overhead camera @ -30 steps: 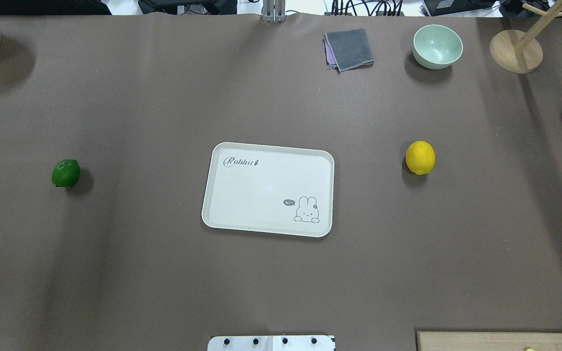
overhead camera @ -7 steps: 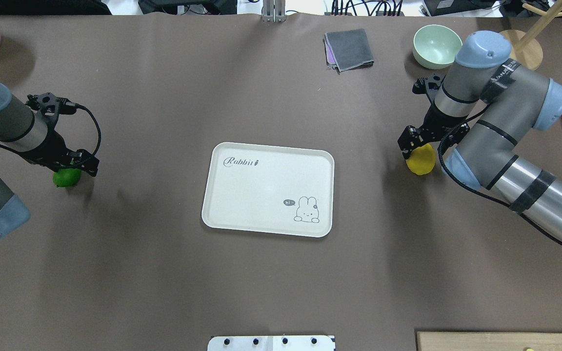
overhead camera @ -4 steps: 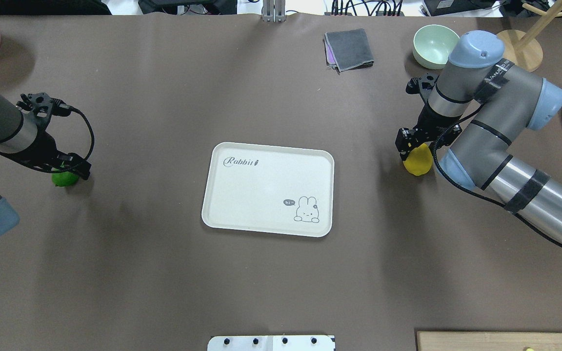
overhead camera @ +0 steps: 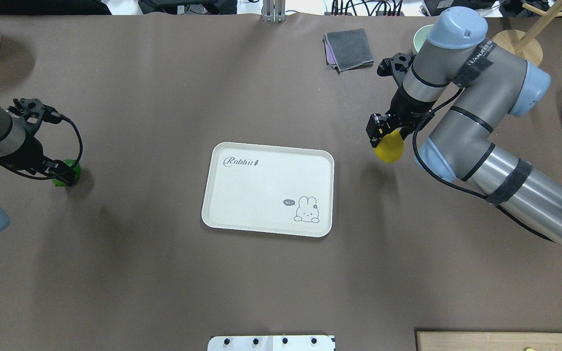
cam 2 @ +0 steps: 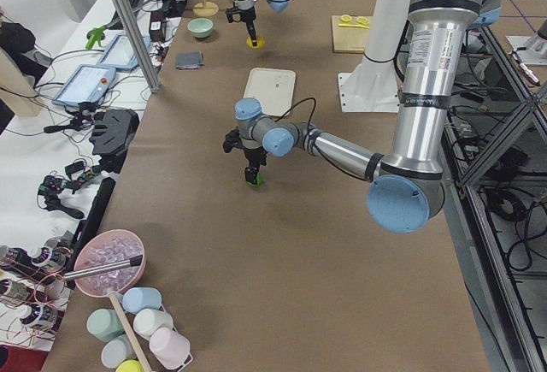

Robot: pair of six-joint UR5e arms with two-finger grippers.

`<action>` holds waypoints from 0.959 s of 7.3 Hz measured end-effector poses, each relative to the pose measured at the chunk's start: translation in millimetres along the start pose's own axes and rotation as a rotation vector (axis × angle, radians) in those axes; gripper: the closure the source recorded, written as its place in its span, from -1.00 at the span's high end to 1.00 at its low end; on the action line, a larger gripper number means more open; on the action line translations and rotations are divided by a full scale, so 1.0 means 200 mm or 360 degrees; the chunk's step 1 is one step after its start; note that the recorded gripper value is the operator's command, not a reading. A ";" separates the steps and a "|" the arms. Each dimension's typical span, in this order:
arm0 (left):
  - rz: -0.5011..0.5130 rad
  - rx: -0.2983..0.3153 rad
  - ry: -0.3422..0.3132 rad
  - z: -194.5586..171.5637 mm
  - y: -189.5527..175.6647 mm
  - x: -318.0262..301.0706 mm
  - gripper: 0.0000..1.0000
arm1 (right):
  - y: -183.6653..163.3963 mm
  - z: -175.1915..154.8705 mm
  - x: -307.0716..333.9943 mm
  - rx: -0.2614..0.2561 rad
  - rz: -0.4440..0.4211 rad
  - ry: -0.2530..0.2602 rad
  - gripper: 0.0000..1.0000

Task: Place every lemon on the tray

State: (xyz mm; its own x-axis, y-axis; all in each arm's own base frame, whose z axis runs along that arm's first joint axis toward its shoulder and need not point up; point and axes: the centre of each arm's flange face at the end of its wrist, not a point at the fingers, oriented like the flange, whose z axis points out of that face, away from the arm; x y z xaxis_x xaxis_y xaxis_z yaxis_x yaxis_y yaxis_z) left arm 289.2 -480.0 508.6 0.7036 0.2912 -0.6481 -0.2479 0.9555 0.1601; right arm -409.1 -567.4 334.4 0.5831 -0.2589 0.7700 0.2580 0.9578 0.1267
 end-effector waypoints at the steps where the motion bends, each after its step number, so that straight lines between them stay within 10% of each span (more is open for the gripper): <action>1: -0.0003 -0.0019 -0.0001 0.04 -0.01 -0.01 0.94 | -0.01 -0.04 -0.19 0.0029 -0.0104 -0.0047 -0.74; 5: -0.0009 -0.0040 0.0001 0.09 -0.09 0.01 0.89 | 0.14 0.22 -0.65 0.0014 -0.0471 -0.0156 -0.70; 6: -0.0012 -0.0043 -0.0001 0.10 -0.11 0.01 0.50 | 0.17 0.27 -0.68 0.0005 -0.0512 -0.0148 -0.66; 7: -0.0016 -0.0048 -0.0003 0.11 -0.11 0.01 -0.33 | 0.18 0.32 -0.69 -0.0004 -0.0543 -0.0135 -0.24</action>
State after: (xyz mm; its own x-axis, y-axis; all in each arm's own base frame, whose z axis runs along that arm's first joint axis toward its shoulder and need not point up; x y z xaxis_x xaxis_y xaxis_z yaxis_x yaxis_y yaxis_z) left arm 310.7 -499.8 519.8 0.7077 0.2815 -0.6480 -0.2606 0.9565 0.1309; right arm -529.9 -488.3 272.6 0.3967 -0.5527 0.7329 0.4290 0.8175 0.3843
